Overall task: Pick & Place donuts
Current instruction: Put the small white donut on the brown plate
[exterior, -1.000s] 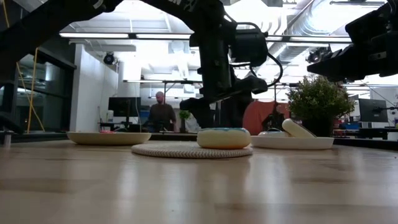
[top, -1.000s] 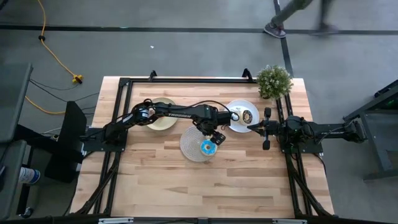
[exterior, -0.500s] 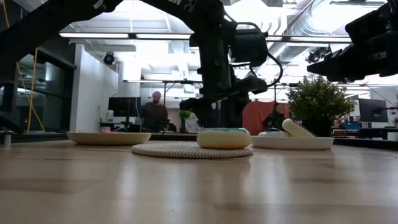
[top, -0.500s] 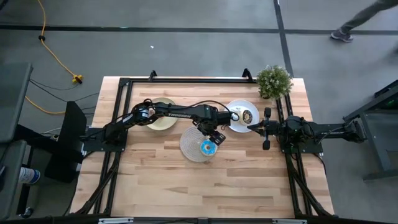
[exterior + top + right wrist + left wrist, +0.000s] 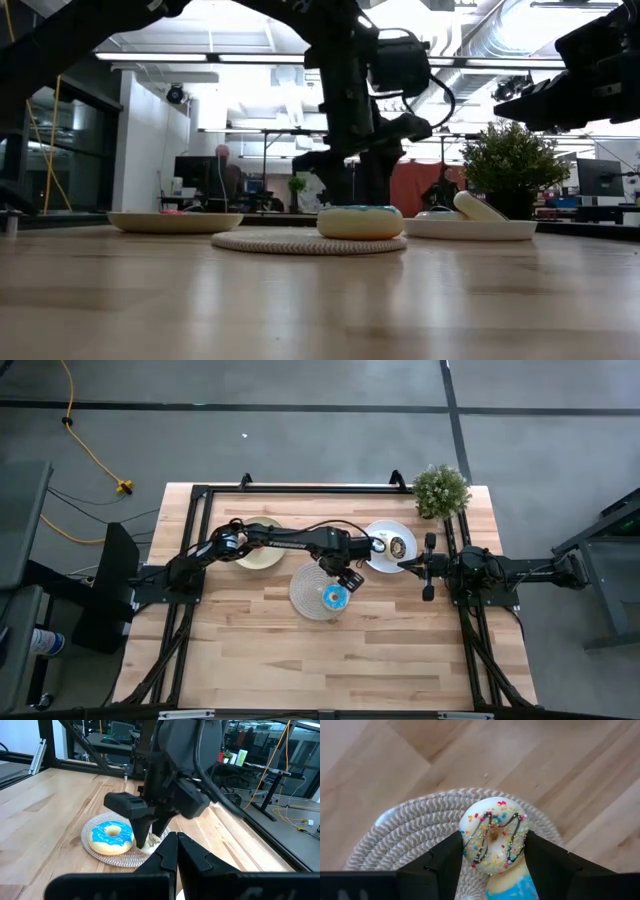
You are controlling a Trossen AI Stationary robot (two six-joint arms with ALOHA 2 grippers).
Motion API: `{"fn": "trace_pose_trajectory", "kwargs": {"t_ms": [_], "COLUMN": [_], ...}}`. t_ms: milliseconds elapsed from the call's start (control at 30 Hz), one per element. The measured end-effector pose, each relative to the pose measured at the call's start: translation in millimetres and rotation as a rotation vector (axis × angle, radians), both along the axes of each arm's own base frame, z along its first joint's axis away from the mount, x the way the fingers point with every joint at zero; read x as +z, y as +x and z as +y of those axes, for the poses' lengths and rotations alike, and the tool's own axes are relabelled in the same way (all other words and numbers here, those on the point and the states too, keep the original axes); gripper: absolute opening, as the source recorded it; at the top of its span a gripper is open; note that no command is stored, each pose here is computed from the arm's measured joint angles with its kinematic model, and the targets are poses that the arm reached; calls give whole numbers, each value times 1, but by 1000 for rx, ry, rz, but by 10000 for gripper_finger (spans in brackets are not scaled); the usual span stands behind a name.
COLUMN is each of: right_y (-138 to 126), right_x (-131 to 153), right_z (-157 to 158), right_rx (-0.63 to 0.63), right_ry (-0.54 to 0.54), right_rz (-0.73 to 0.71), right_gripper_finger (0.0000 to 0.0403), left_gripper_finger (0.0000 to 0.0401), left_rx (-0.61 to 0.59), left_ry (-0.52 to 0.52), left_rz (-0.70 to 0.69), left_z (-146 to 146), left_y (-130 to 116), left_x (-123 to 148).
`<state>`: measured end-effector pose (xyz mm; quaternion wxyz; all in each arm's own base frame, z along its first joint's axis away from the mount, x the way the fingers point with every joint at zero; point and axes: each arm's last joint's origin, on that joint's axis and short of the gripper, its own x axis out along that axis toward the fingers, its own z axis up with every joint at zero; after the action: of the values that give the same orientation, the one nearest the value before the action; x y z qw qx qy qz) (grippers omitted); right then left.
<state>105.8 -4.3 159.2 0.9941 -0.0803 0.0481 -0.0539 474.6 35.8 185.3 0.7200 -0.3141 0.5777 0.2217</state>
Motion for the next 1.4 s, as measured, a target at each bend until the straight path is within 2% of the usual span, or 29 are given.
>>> {"fn": "trace_pose_trajectory", "kwargs": {"t_ms": [133, 333, 900, 1133, 1400], "right_y": [0, 0, 0, 0, 0], "right_x": [0, 0, 0, 0, 0], "right_z": [0, 0, 0, 0, 0], "right_rx": [0, 0, 0, 1, 0], "right_ry": [0, 0, 0, 0, 0], "right_rz": [0, 0, 0, 0, 0], "right_gripper_finger": [0, 0, 0, 0, 0], "left_gripper_finger": [195, 195, 195, 195, 195], "left_rx": [12, 29, 96, 130, 196], "left_ry": [27, 33, 103, 118, 104], "left_rz": [3, -23, 75, 82, 41], "left_z": [3, 10, 49, 62, 63], "left_y": [-4, -15, -80, -120, -173], "left_x": [8, 36, 111, 111, 80]}}
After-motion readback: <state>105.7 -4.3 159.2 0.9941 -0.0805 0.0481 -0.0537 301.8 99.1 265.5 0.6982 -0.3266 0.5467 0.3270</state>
